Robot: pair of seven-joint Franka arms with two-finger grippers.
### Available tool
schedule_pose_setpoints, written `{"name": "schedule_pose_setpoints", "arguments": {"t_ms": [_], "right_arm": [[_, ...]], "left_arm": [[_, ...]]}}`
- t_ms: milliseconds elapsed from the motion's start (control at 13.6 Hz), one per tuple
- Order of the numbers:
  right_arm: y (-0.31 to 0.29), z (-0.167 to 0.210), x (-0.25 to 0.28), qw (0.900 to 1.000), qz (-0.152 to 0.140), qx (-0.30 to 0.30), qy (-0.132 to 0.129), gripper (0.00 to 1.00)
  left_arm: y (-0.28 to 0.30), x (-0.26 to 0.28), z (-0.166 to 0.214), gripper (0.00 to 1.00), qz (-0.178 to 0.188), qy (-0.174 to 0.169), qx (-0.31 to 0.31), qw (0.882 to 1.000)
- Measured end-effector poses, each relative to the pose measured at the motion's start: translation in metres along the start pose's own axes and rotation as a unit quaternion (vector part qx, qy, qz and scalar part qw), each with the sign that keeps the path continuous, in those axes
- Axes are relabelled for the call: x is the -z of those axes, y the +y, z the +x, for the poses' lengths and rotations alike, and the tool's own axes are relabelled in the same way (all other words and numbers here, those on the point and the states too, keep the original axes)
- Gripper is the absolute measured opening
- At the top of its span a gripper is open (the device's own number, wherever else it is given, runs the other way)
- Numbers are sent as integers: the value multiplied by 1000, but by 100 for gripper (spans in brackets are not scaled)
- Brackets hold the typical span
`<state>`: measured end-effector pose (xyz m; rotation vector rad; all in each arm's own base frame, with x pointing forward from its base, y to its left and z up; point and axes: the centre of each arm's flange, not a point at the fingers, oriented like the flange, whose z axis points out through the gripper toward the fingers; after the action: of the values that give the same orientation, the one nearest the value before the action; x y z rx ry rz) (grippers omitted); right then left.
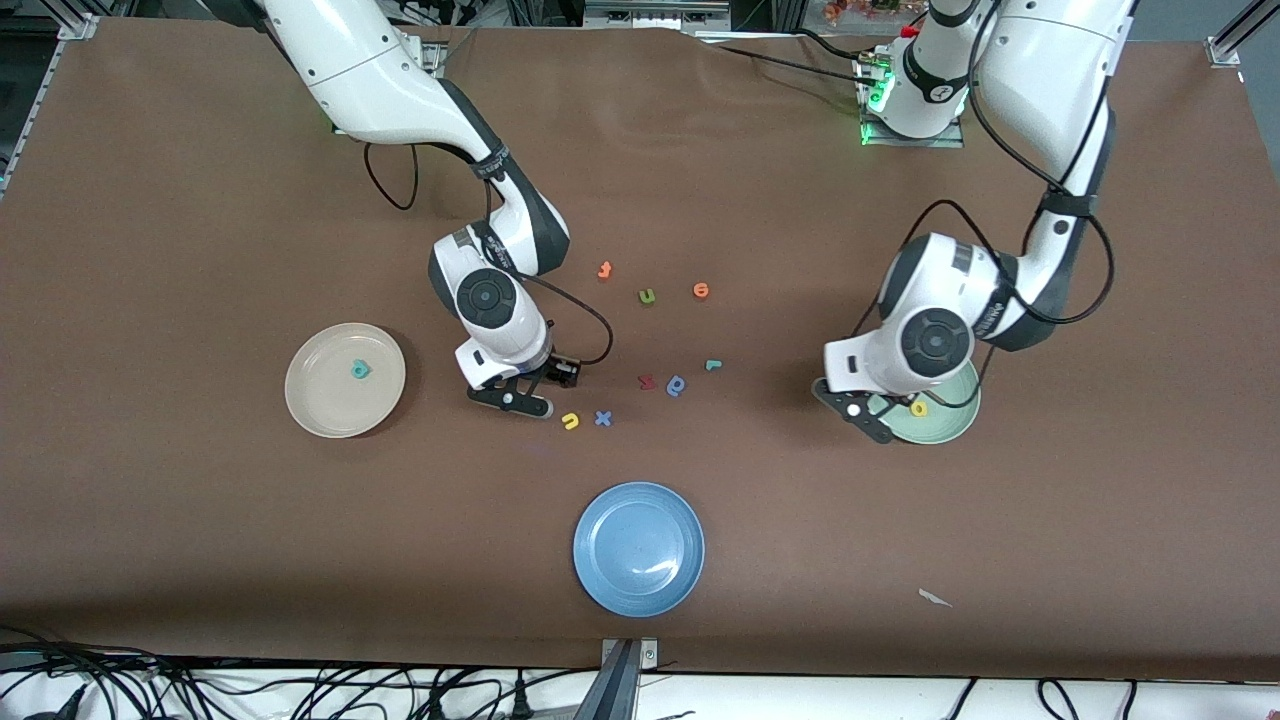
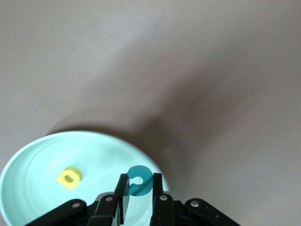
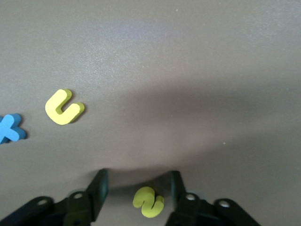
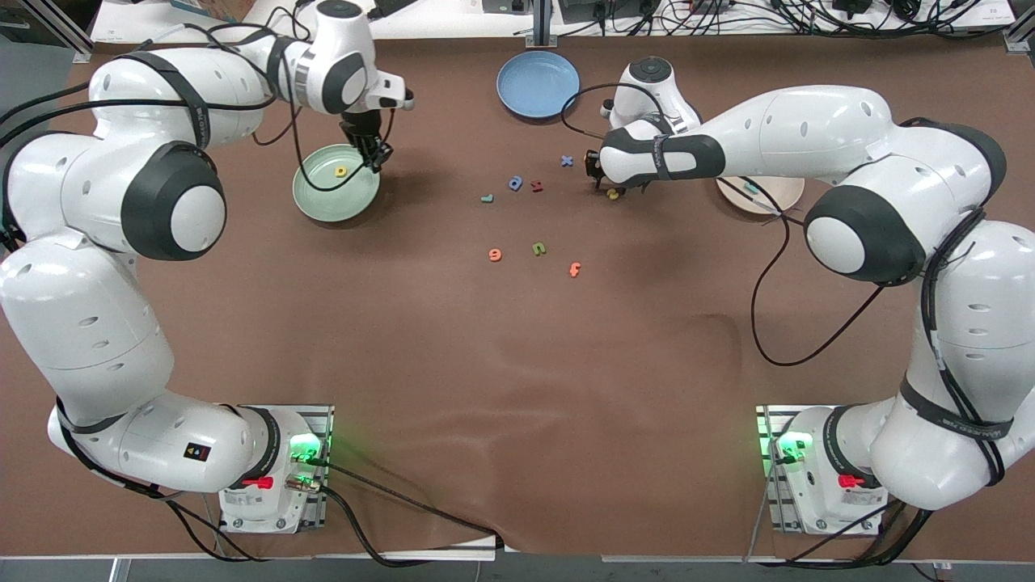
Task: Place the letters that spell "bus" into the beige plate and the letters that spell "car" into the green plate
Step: 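Place the teal c on the green plate with the left gripper, then grasp the yellow 2 and carry it to the beige plate with the right gripper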
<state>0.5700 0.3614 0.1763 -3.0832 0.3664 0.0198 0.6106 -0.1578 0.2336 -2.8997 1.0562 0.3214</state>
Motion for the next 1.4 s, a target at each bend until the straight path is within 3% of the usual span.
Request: {"name": "schedule_pose_setpoints", "arguments": {"t_ms": [221, 442, 515, 589, 736, 957, 1178, 1399], "right_arm": [[7, -8, 0, 1000, -6, 1, -6, 55], [10, -11, 1, 1000, -8, 3, -8, 50], [10, -12, 1, 1000, -8, 4, -8, 43], [10, -12, 1, 1000, -8, 4, -7, 43], [10, -11, 2, 1000, -7, 4, -7, 28], [10, -12, 2, 1000, -6, 4, -6, 28], [13, -6, 12, 1000, -3, 6, -2, 28], [43, 18, 49, 999, -18, 32, -22, 28]], "left_arm": [[-11, -27, -21, 23, 9, 15, 0, 1000], [-8, -32, -24, 32, 15, 28, -1, 999], [-6, -24, -23, 42, 18, 34, -3, 999], [-3, -14, -23, 51, 21, 39, -5, 999], [5, 6, -23, 70, 23, 41, -8, 999], [37, 26, -12, 99, 20, 52, 38, 998], [105, 32, 15, 100, 5, 62, 127, 990], [148, 39, 38, 100, -6, 74, 192, 979]]}}
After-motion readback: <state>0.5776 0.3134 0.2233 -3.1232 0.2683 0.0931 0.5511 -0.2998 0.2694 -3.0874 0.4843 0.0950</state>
